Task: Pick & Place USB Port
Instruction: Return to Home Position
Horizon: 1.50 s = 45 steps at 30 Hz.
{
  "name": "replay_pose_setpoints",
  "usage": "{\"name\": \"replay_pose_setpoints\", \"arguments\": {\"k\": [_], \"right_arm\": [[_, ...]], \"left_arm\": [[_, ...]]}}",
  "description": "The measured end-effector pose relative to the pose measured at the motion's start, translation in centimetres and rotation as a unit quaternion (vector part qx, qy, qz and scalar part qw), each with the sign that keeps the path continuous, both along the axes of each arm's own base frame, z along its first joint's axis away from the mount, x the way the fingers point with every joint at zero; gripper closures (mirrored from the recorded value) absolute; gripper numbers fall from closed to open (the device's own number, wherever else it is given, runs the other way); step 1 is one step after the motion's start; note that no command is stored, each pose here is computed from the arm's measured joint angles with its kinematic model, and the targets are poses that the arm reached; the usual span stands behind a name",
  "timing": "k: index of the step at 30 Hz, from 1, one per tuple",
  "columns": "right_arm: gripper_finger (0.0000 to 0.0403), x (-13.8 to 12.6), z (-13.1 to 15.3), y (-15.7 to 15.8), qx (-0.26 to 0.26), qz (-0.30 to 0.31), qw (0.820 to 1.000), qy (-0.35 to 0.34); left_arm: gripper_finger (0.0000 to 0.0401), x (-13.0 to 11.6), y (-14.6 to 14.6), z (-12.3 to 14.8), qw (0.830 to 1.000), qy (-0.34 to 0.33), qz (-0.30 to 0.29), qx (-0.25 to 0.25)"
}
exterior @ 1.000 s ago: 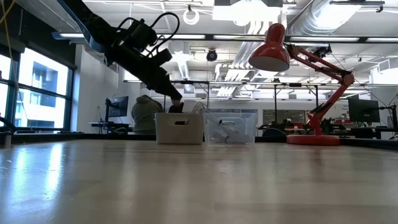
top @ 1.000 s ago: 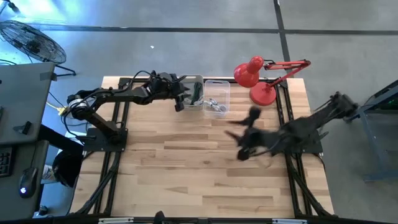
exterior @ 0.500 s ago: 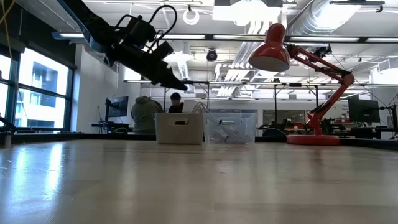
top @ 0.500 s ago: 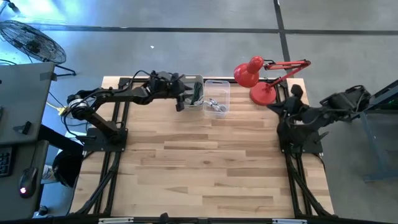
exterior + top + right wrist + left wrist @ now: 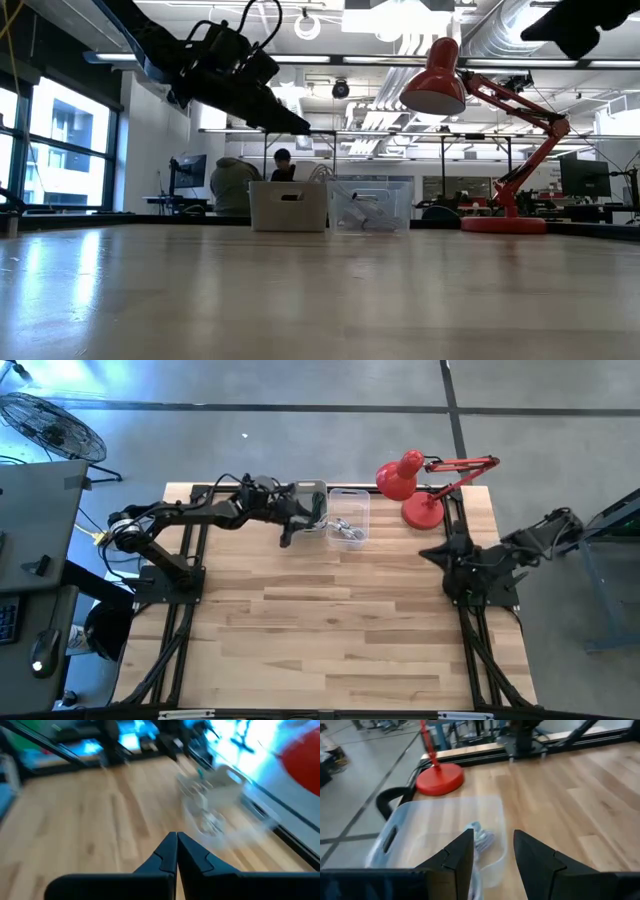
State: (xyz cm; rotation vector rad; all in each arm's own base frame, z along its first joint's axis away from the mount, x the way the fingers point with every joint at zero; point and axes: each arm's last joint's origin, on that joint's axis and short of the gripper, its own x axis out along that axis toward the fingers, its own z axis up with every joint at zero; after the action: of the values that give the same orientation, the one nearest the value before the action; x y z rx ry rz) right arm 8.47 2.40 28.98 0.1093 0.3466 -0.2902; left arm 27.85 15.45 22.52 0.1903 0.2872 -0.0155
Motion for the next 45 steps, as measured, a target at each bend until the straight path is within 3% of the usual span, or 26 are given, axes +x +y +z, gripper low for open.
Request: {"name": "replay_pose_setpoints", "arguments": {"k": [3, 11, 16, 18, 22, 25, 30, 36, 41, 45], "right_arm": [[0.0402, 0.9, -1.4, 0.6, -0.017, 0.037, 0.998, -0.037], [0.0403, 2.4, -6.7, 1.0, -0.042, 0.056, 0.997, -0.024], [0.0403, 2.9, -9.7, 0.8, -0.034, 0.06, 0.997, -0.027], [0.0403, 3.1, -10.5, 0.7, -0.032, 0.069, 0.997, -0.032], [0.0403, 3.2, -11.7, 0.5, -0.021, 0.079, 0.996, -0.038], [0.0403, 3.2, -12.4, 0.3, -0.022, 0.076, 0.996, -0.03], [0.0403, 3.2, -13.3, 0.1, -0.041, 0.089, 0.995, -0.029], [0.0403, 3.4, -13.6, -0.5, -0.078, 0.078, 0.993, -0.038], [0.0403, 3.5, -14.1, -1.5, -0.115, 0.062, 0.99, -0.053], [0.0403, 3.6, -14.4, -2.2, -0.105, 0.06, 0.992, -0.041]], "left_arm": [[0.0265, 0.3, -0.7, 0.2, 0.999, -0.012, -0.034, -0.002], [0.0265, 1.9, -3.8, 1.1, 0.989, -0.061, -0.132, 0.031], [0.0272, 2.7, -6.1, 0.5, 0.987, -0.035, -0.147, 0.053], [0.0294, 2.8, -7.2, 0.2, 0.987, -0.011, -0.147, 0.061], [0.0382, 3.0, -9.8, 0.4, 0.982, -0.004, -0.181, 0.063], [0.0389, 2.9, -12.2, 1.3, 0.976, -0.013, -0.206, 0.066], [0.0398, 1.7, -16.5, 2.3, 0.978, 0.027, -0.177, 0.102], [0.04, -1.4, -20.8, 5.0, 0.977, 0.019, -0.133, 0.168], [0.04, -4.2, -22.4, 7.1, 0.975, 0.0, -0.084, 0.207], [0.0401, -5.7, -23.0, 7.9, 0.973, 0.0, -0.038, 0.229]]}}
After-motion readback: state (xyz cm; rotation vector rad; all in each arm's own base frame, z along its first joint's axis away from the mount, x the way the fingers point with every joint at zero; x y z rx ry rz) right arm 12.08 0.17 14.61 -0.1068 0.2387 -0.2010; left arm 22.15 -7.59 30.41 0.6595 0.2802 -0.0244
